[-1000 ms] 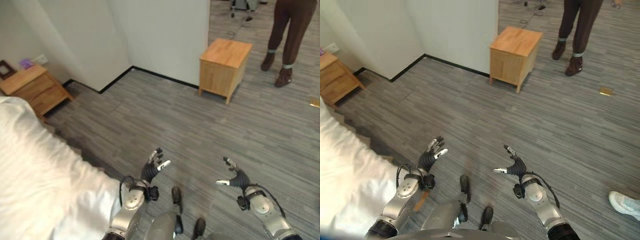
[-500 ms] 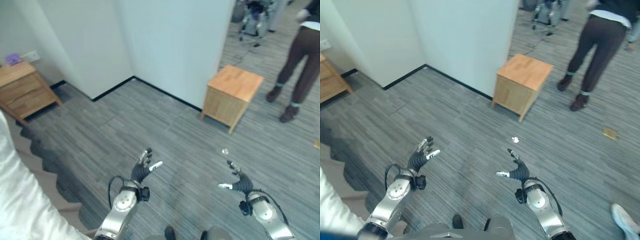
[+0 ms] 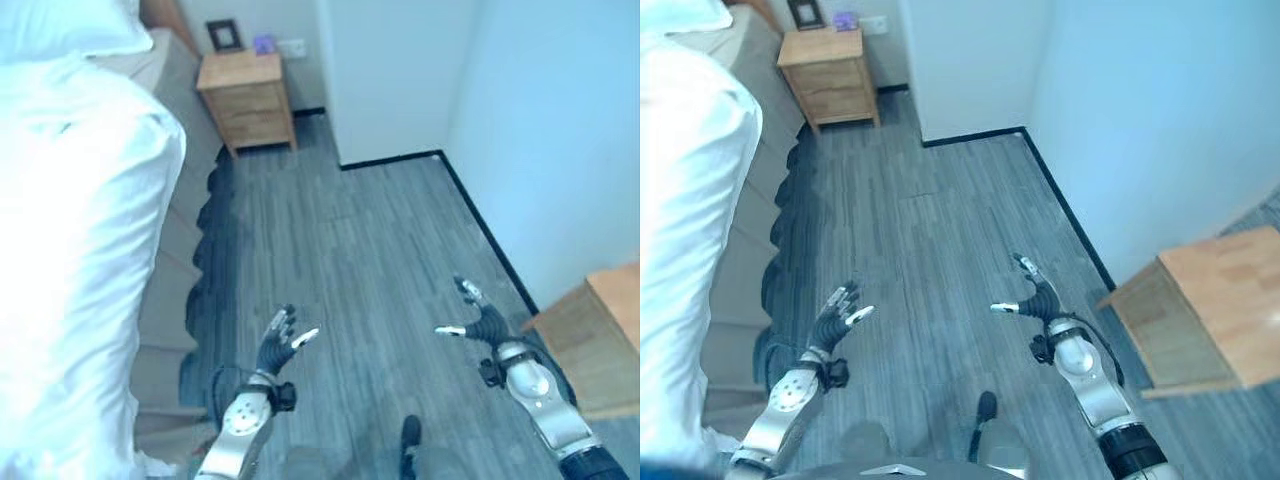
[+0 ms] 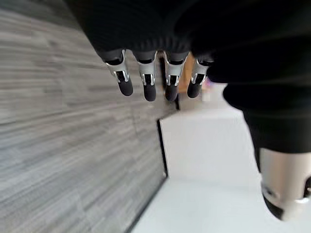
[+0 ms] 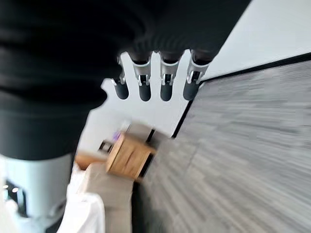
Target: Making the bed.
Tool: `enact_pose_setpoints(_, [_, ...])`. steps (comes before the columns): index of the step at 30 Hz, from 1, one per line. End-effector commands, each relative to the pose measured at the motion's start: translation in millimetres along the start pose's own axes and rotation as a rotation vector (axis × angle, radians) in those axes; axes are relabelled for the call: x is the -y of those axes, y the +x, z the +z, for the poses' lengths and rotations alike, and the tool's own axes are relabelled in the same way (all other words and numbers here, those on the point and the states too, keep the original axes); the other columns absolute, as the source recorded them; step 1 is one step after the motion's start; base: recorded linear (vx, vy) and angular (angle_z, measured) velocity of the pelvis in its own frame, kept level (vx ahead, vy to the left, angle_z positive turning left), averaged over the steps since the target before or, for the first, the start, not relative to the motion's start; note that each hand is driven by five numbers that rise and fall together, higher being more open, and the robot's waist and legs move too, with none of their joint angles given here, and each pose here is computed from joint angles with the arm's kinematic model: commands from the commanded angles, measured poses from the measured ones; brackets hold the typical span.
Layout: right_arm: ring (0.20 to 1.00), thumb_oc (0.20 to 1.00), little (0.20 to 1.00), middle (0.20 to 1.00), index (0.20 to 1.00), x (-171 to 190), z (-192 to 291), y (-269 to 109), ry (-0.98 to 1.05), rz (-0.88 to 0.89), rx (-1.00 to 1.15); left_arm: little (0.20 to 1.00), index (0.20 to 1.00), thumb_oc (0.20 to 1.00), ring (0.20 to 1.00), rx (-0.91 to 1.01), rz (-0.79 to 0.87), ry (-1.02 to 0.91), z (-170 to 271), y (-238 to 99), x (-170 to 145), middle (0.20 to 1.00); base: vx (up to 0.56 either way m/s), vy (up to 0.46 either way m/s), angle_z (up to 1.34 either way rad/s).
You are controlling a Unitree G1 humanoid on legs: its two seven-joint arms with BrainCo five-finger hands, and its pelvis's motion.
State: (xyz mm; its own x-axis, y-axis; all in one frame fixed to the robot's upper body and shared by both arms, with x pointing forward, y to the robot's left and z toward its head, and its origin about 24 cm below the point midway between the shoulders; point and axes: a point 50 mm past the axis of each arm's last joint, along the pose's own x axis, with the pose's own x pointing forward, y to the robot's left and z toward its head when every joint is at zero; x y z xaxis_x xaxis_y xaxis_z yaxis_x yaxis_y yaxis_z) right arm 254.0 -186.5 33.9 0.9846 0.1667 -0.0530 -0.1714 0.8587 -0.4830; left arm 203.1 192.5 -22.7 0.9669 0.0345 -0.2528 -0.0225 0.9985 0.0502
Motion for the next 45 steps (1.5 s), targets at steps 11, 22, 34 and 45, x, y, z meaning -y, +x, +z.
enact_pose_setpoints(11, [1.0,1.0,1.0,1.0,1.0,1,13,-2,-0.041,0.008,0.073,1.0,1.0,1.0,1.0,0.085,0.044,-0.013,18,2,-11,1.0,0.42,0.098,0.28])
enact_pose_setpoints(22, [1.0,1.0,1.0,1.0,1.0,-21,33,9,-0.019,0.046,0.154,1.0,1.0,1.0,1.0,0.208,0.045,0.146,56,22,-23,1.0,0.36,0.193,-0.11])
enact_pose_setpoints(34, [1.0,1.0,1.0,1.0,1.0,-18,-7,-26,0.029,-0.008,-0.023,1.0,1.0,1.0,1.0,0.184,-0.019,0.181,46,24,-14,1.0,0.33,-0.063,0.75])
enact_pose_setpoints(45, [1.0,1.0,1.0,1.0,1.0,-16,-35,-41,0.021,0.041,-0.139,1.0,1.0,1.0,1.0,0.186,-0.03,0.098,41,19,-2,1.0,0.38,-0.188,0.22])
